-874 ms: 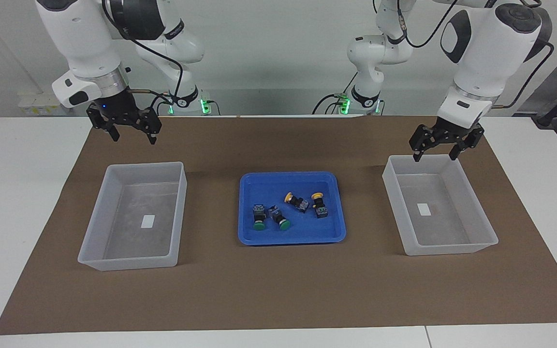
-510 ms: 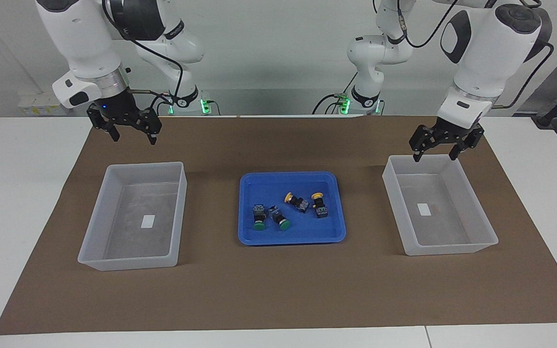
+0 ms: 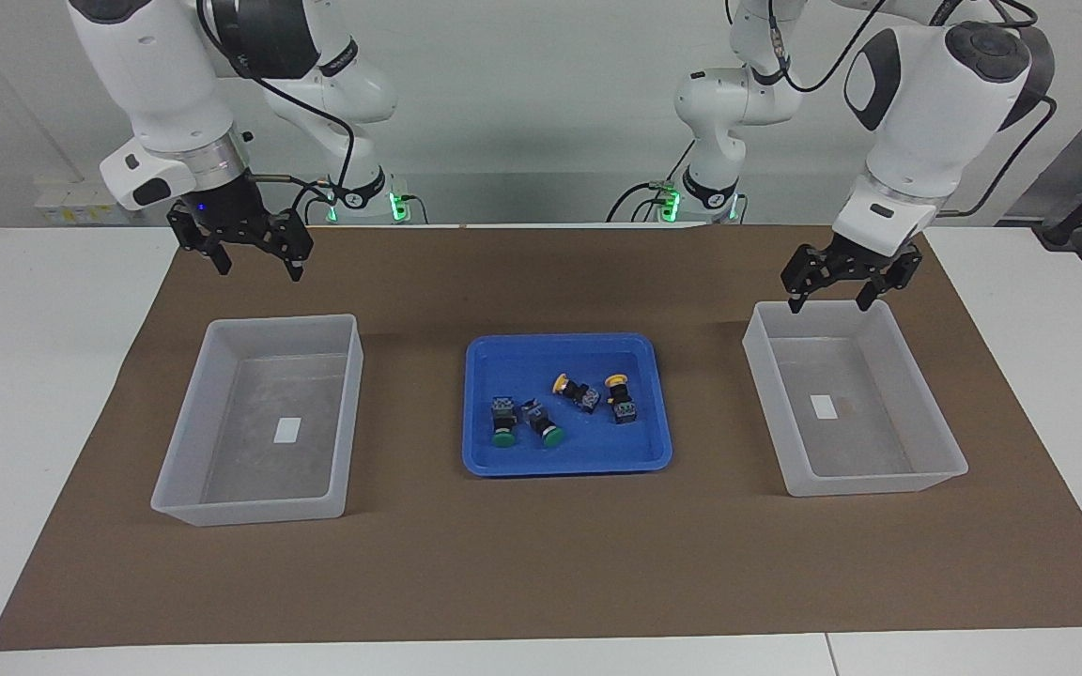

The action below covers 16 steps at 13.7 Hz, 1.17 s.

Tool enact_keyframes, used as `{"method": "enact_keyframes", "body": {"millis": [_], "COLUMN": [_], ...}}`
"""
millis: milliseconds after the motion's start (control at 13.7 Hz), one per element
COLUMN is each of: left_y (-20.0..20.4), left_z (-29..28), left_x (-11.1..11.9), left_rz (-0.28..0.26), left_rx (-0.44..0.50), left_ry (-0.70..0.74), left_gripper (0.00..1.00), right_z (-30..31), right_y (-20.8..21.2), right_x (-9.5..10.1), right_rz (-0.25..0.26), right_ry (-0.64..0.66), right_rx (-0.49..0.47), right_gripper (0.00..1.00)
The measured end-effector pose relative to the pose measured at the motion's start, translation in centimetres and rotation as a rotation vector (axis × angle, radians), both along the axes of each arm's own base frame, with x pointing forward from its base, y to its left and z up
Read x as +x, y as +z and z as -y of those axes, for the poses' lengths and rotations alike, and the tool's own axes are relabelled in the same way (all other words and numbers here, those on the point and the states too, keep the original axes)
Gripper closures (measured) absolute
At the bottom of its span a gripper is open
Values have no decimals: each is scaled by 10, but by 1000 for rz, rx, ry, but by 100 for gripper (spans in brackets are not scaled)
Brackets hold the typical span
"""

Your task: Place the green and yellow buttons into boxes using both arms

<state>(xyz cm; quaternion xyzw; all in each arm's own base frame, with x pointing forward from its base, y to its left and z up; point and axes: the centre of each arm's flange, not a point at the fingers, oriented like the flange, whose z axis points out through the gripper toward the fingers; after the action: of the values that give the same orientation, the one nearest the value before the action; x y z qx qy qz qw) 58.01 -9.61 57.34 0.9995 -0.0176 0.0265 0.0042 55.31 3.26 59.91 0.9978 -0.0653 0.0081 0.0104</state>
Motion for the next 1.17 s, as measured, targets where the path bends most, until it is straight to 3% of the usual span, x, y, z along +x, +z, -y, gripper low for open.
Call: {"method": "enact_keyframes", "body": {"millis": [291, 583, 1165], "left_y": [-38, -85, -164], "left_z": [60, 109, 143], "left_x": [-12, -25, -52], "left_rz": [15, 73, 135], "left_rx": [-16, -54, -112], "left_ry": [52, 115, 189], "left_gripper": [0, 0, 0], "right_z": [0, -6, -107], "right_y": [1, -2, -68], "right_x": [2, 11, 54], "right_rz": [18, 59, 150], "right_ry": [0, 11, 14], "right_rx": [1, 6, 58], "right_gripper": [0, 0, 0]}}
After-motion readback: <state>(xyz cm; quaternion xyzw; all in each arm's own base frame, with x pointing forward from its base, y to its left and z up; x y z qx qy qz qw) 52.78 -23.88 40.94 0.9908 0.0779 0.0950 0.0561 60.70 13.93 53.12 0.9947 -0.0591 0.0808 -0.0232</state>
